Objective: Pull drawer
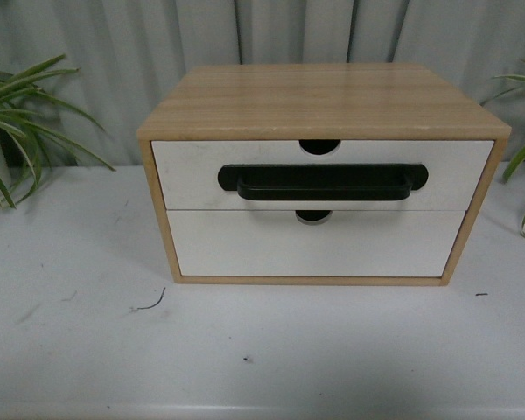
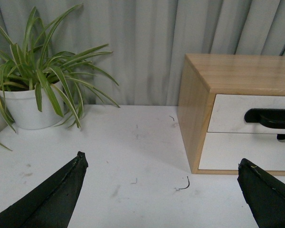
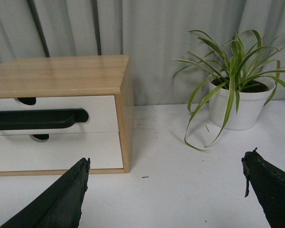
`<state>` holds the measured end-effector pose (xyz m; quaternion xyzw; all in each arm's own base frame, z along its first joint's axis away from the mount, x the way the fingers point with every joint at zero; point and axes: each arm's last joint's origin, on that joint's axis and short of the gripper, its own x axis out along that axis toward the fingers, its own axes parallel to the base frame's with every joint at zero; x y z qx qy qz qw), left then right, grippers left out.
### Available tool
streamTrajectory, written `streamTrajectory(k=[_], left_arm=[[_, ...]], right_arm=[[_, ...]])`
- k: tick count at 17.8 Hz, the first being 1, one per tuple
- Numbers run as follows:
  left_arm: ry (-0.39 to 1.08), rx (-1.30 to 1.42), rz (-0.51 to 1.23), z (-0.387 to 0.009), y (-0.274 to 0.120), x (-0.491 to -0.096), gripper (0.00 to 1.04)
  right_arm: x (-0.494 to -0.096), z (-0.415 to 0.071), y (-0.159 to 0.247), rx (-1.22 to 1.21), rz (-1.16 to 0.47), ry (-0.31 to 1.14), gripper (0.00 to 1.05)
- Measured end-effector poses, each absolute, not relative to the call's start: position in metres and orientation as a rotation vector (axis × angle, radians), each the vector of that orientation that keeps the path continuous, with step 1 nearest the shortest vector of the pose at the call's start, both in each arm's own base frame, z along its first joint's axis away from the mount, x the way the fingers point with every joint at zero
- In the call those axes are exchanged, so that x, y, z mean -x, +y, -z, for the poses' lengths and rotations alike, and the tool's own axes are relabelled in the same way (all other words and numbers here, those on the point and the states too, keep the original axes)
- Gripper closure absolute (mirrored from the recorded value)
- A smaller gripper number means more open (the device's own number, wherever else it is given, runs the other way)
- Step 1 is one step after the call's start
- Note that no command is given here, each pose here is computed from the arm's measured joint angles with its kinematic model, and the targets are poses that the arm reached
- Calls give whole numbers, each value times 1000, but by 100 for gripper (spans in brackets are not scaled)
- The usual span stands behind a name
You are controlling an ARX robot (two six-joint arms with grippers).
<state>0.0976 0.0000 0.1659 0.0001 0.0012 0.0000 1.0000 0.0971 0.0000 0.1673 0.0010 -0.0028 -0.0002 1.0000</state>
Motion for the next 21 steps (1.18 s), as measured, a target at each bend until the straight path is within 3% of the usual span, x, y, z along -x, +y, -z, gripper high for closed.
streamTrajectory(k=[21], left_arm=[[2,0,0,-166,0,-98,7]], right_arm=[[-97,-167,0,-2,0,-6,6]])
